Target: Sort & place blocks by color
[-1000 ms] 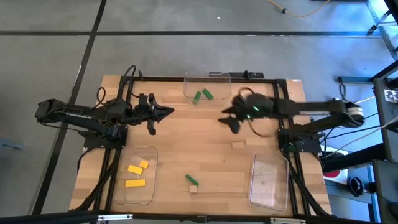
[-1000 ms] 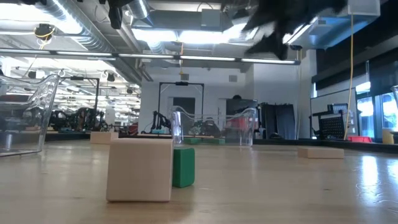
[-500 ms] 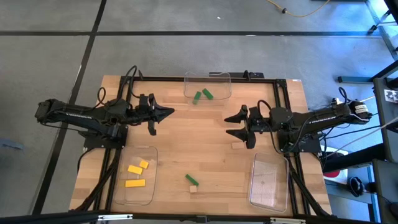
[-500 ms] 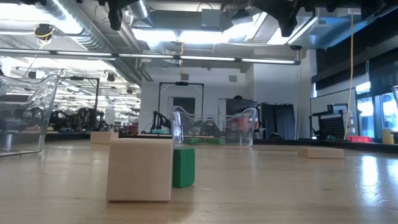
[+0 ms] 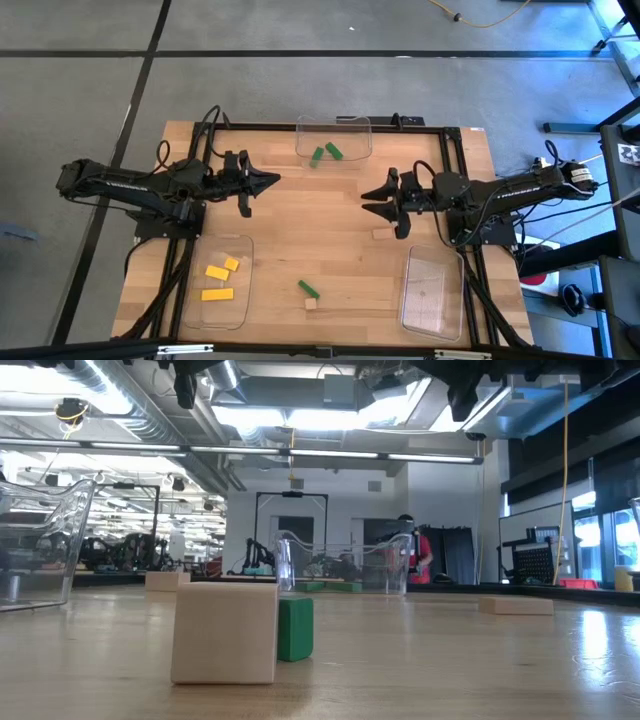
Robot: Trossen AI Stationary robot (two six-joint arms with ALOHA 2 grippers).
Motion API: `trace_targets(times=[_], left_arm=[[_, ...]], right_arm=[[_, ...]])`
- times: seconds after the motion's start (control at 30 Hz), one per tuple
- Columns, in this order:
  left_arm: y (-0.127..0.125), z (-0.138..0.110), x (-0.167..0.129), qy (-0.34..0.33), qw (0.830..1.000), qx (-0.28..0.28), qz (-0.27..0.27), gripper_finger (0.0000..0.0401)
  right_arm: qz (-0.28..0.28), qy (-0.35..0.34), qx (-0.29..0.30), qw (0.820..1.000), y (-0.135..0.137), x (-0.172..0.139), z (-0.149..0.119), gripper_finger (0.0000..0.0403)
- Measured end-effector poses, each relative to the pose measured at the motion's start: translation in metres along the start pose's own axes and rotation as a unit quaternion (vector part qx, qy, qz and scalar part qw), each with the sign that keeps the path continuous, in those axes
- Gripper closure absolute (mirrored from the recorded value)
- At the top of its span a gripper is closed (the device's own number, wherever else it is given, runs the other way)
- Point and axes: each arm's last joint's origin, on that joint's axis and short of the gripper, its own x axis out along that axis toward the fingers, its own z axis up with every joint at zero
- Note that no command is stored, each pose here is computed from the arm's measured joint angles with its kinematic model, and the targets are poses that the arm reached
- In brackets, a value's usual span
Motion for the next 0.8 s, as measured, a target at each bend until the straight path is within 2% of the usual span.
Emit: trace_targets(times=[0.13, 0.2, 0.5, 0.63, 0.8], left_arm=[[0.0, 0.0, 0.0, 0.0, 1.0, 0.0, 0.0, 0.0401], [0.0, 0.0, 0.0, 0.0, 1.0, 0.0, 0.0, 0.0401], [0.0, 0.0, 0.0, 0.0, 1.0, -0.006, -0.001, 0.0401], [-0.004, 0.0, 0.005, 0.018, 0.999, -0.028, -0.037, 0.0401], [-0.018, 0.004, 0.025, 0.06, 0.997, -0.022, -0.052, 0.0371]], right_arm=[[-0.001, 0.0, 0.0, 1.0, 0.0, 0.0, 0.0, 0.0365], [-0.001, 0.0, 0.001, 1.0, -0.001, 0.0, 0.0, 0.0391], [0.0, 0.0, 0.002, 1.0, 0.0, 0.0, 0.0, 0.04], [0.0, 0.0, 0.003, 1.0, 0.0, 0.0, 0.0, 0.0401], [0.0, 0.0, 0.002, 1.0, 0.0, 0.0, 0.0, 0.0401]])
